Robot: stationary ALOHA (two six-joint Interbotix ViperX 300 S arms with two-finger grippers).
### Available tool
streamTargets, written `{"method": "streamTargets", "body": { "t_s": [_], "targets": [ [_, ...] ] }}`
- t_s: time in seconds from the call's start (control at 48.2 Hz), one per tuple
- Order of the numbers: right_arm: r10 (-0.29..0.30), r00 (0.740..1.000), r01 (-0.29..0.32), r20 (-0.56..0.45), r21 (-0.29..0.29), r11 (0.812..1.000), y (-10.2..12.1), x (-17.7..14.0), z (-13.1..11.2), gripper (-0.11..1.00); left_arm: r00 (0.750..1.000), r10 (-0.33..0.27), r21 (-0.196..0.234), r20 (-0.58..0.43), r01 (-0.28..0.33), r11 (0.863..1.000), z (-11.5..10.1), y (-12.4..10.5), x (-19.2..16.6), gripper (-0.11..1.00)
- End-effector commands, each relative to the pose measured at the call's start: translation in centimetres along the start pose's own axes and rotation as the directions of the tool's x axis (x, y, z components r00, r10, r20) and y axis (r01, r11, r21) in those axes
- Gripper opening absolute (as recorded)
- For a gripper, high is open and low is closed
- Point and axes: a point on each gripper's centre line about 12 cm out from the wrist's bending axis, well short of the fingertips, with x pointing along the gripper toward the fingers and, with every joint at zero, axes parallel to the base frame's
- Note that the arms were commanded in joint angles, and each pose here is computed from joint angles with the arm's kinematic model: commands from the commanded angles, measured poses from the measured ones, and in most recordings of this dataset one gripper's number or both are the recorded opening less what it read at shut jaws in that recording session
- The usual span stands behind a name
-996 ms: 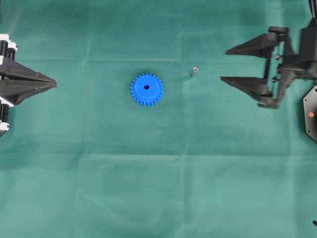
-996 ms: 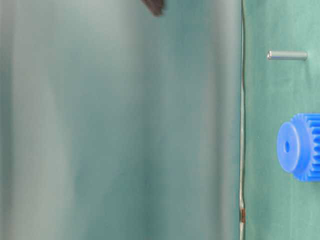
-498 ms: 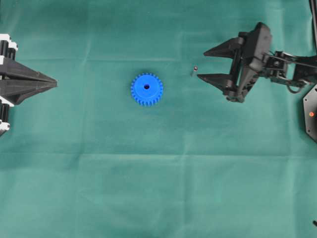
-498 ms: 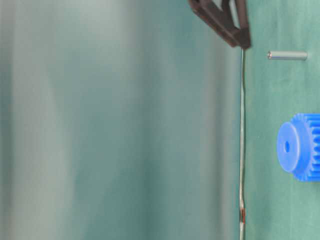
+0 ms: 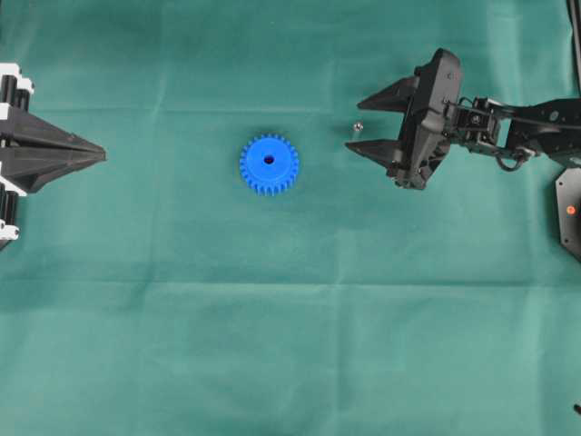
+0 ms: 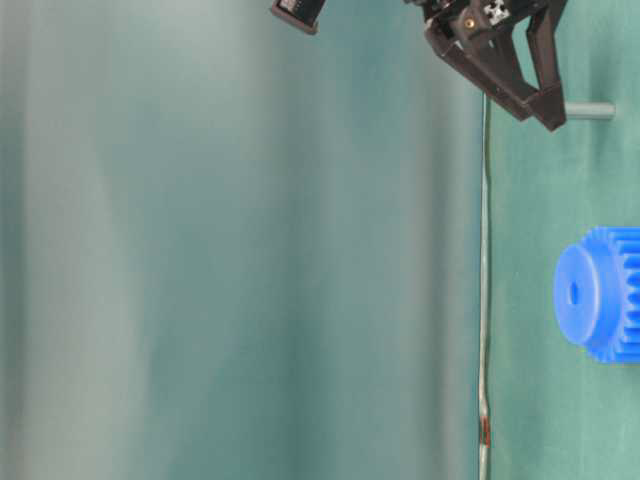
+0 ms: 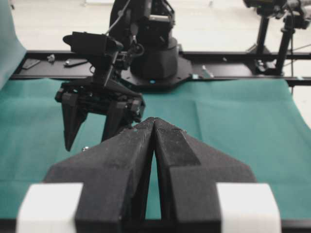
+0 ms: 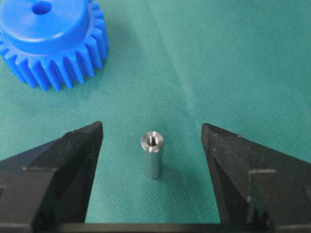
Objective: Insert the shaft placed at a random location into the center hole of the medium gear at another random location.
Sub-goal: 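Move the open right gripper left over the silver shaft, then lower the right gripper around the shaft, close, and lift it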
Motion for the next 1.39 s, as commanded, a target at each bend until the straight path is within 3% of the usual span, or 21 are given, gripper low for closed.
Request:
{"method": "streamTargets", "body": {
  "t_s": [0.0, 0.249, 0.311, 0.498, 0.975, 1.37],
  "targets": [
    [-0.008, 0.999, 0.007, 0.041, 0.007, 1.0, -0.2, 0.1, 0.9, 0.77, 1.0, -0.002, 0.0, 0.018, 0.002, 1.0, 0.7, 0.0, 0.2, 0.0],
    [-0.008, 0.999, 0.007, 0.032, 0.007, 1.0, -0.2, 0.3, 0.7, 0.7, 1.0, -0.002, 0.0, 0.018, 0.002, 1.0, 0.7, 0.0, 0.2, 0.0],
    [-0.008, 1.0, 0.007, 0.031, 0.007, 1.0, -0.2, 0.4, 0.6, 0.6, 1.0, -0.002, 0.0, 0.018, 0.002, 1.0, 0.7, 0.0, 0.2, 0.0],
    [-0.007, 0.999, 0.007, 0.04, 0.006, 1.0, -0.2, 0.5, 0.5, 0.14, 1.0, 0.0, 0.0, 0.018, 0.0, 1.0, 0.7, 0.0, 0.2, 0.0],
    [-0.007, 0.999, 0.007, 0.049, 0.009, 1.0, -0.2, 0.1, 0.9, 0.14, 1.0, 0.0, 0.0, 0.018, 0.0, 1.0, 0.7, 0.0, 0.2, 0.0],
    [-0.003, 0.999, 0.002, 0.044, 0.012, 1.0, -0.2, -3.6, 6.0, 0.14, 1.0, -0.002, 0.0, 0.021, 0.002, 1.0, 0.8, 0.0, 0.2, 0.0]
  ]
}}
